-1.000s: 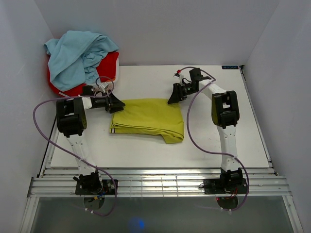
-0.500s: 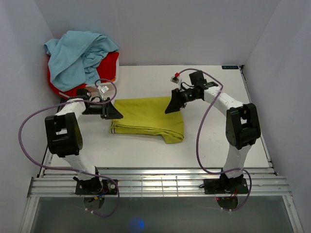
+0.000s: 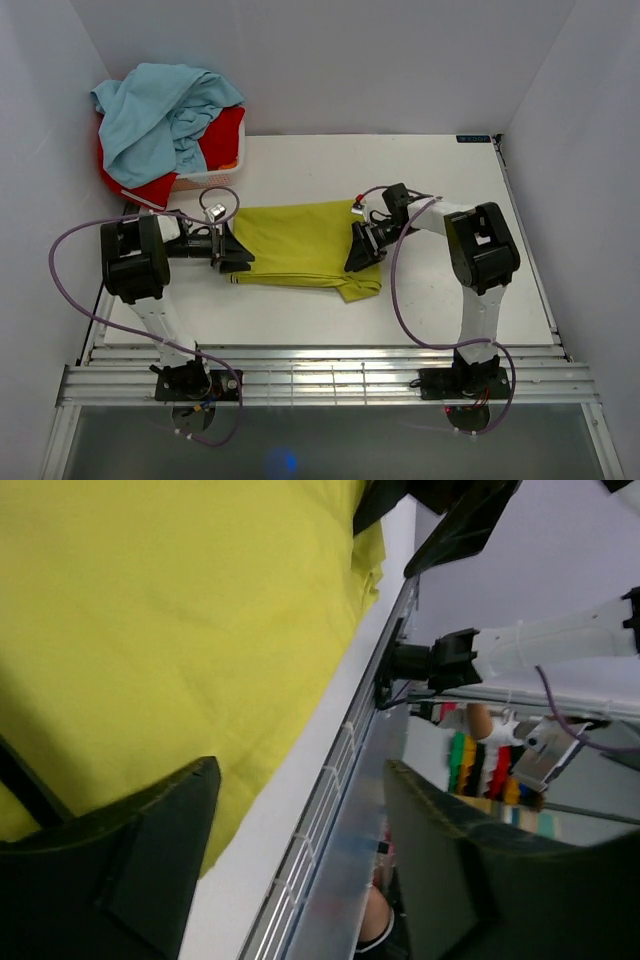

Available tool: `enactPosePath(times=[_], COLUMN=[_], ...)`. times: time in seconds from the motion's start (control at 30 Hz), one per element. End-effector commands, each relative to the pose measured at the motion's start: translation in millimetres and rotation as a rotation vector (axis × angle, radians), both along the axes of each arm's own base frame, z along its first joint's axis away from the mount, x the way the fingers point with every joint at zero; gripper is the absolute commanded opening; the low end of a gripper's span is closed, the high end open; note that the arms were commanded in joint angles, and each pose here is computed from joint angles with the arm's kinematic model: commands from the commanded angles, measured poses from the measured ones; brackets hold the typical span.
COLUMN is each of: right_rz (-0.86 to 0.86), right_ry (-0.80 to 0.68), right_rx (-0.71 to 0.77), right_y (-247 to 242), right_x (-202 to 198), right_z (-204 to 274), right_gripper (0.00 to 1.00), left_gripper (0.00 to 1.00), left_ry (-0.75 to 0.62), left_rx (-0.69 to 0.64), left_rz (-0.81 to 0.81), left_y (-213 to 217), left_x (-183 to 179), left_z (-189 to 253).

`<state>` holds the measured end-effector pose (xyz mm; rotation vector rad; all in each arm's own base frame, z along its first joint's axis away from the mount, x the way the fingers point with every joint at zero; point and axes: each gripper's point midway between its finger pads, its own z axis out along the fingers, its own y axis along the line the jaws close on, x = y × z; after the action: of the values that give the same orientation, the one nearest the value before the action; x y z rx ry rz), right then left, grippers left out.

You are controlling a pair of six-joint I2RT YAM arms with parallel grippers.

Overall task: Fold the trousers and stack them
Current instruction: Neatly place the folded trousers to the corner

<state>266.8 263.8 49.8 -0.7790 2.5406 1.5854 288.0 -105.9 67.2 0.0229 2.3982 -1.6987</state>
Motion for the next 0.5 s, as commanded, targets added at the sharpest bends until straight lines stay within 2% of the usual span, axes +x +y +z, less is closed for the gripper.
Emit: enactPosePath(times=[0.0,0.1,0.13,0.2,0.23,0.3,0.33,0.4,0.47], right_rz=[0.044,0.103,0.114,0.106,0.117,0.093,0.108,0.068,0.132], right_ry=[-0.38,-0.666,-0.75,-0.851,-0.887,-0.907,-0.895,-0.908,-0.949], right_rx=[-0.07,-0.149,-0.223,-0.253,-0.325,-0.344,-0.369,-0.356,-0.384], right_y=[0,26,38,58,71,91,107,134,165], right_x=[48,70,72,82,83,86,81,79,61], right_z=[59,108,111,128,117,119,104,107,92], right_gripper=[0.69,0.73,0.74,0.76,0.76,0.77,0.81,0.98,0.97], left_gripper=[0.82,0.97,0.98,0.98,0.98,0.98,0.98,0.98,0.98], left_ry=[-0.299,-0.438,-0.454,-0.498,-0.506,-0.504,-0.531,-0.55,-0.57], left_rx=[0.077,0.014,0.012,0.027,0.054,0.146,0.196,0.264,0.336], left_rz=[-0.022,0.098,0.168,0.234,0.282,0.343,0.368,0.391,0.418], left_y=[17,44,65,86,101,120,126,132,135], left_x=[16,32,36,41,43,48,47,47,43], left_z=[50,110,122,144,148,148,155,157,159])
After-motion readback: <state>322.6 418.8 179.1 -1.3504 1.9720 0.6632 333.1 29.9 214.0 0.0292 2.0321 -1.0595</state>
